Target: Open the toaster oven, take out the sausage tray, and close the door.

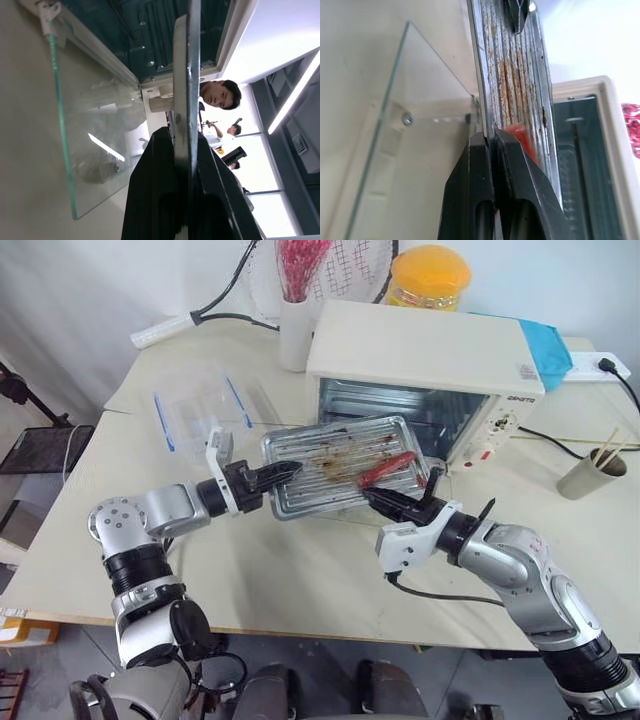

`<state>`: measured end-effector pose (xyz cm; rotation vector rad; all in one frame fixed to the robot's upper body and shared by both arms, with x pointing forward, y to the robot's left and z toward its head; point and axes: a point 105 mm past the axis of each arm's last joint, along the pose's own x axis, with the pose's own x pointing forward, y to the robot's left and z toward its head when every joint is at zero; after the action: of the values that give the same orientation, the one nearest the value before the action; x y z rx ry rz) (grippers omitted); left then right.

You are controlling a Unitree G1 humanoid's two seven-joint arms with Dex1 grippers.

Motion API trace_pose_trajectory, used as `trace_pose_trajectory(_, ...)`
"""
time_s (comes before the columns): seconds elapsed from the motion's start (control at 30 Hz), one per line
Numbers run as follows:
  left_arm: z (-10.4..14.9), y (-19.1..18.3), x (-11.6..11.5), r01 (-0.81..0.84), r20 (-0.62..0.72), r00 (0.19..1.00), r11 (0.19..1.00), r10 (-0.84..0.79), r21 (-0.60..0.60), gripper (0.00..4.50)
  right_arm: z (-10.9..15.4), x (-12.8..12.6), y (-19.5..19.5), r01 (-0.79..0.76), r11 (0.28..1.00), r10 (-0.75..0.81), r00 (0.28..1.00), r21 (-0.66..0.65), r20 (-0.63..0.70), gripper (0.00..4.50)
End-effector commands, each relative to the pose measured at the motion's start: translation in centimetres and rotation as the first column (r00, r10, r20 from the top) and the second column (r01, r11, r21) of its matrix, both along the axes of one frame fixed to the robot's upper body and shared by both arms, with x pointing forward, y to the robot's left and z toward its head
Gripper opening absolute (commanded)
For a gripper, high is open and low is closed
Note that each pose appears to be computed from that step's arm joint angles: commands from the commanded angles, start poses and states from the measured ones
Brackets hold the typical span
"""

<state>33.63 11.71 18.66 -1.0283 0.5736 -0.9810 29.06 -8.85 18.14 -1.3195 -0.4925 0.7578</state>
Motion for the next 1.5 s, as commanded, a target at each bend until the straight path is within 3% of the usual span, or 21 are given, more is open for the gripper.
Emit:
trace_pose_trajectory(0.03, 1.1, 1.1, -0.4, -0.003, 0.013, 1.000, 0.998, 0.004, -0.066, 0.00, 1.2, -0.1, -0.6, 0.010, 0.998, -0.010, 1.000, 0.058, 0.006, 0.79)
trace_pose_trajectory(0.23, 0.1, 3.4, -1.2, -0.054, -0.049, 0.998, 0.992, 0.049, -0.118, 0.00, 1.2, -1.7, -1.5, -0.041, 0.996, 0.042, 0.999, 0.082, -0.009, 2.79)
trace_pose_trajectory(0.4, -0.9, 6.0, -3.1, -0.134, -0.084, 0.989, 0.980, 0.123, -0.148, 0.00, 0.9, -2.5, -5.4, 0.013, 0.988, -0.001, 0.997, 0.154, -0.083, 2.79)
trace_pose_trajectory(0.5, -2.1, 7.7, -4.2, -0.225, -0.107, 0.972, 0.961, 0.209, -0.160, 0.00, 0.6, -2.5, -9.9, 0.097, 0.966, -0.060, 0.985, 0.239, -0.160, 2.22)
trace_pose_trajectory(0.6, -2.7, 8.8, -5.1, -0.307, -0.103, 0.951, 0.934, 0.292, -0.182, 0.00, -1.5, -2.9, -13.5, 0.163, 0.963, -0.088, 0.943, 0.215, -0.322, 1.19)
trace_pose_trajectory(0.63, -2.9, 9.1, -5.3, -0.341, -0.108, 0.939, 0.923, 0.326, -0.179, 0.00, -2.7, -3.1, -14.5, 0.190, 0.961, -0.091, 0.903, 0.200, -0.420, 0.91)
trace_pose_trajectory(0.7, -3.6, 9.9, -5.8, -0.428, -0.131, 0.903, 0.887, 0.409, -0.177, 0.00, -3.4, -2.9, -16.0, 0.231, 0.949, -0.100, 0.865, 0.213, -0.492, 0.20)
trace_pose_trajectory(0.73, -3.8, 10.5, -6.1, -0.479, -0.140, 0.877, 0.856, 0.459, -0.193, 0.00, -3.7, -2.6, -16.6, 0.261, 0.934, -0.093, 0.837, 0.245, -0.539, 0.05)
trace_pose_trajectory(0.93, -3.9, 12.0, -8.0, -0.639, -0.155, 0.767, 0.720, 0.622, -0.271, 0.00, -5.6, -1.4, -17.0, 0.271, 0.906, 0.006, 0.759, 0.324, -0.652, 0.05)
trace_pose_trajectory(1.2, -3.6, 12.0, -8.8, -0.702, -0.168, 0.707, 0.652, 0.687, -0.287, 0.00, -6.2, 1.2, -15.2, 0.236, 0.845, 0.193, 0.701, 0.479, -0.686, 0.05)
trace_pose_trajectory(1.37, -3.1, 12.2, -9.2, -0.724, -0.158, 0.681, 0.625, 0.715, -0.291, 0.00, -4.1, 2.2, -14.8, 0.213, 0.784, 0.259, 0.741, 0.583, -0.619, 0.05)
trace_pose_trajectory(1.5, -2.9, 12.4, -9.6, -0.735, -0.147, 0.667, 0.612, 0.730, -0.291, 0.00, 0.2, 3.0, -14.9, 0.173, 0.693, 0.299, 0.814, 0.699, -0.498, 0.05)
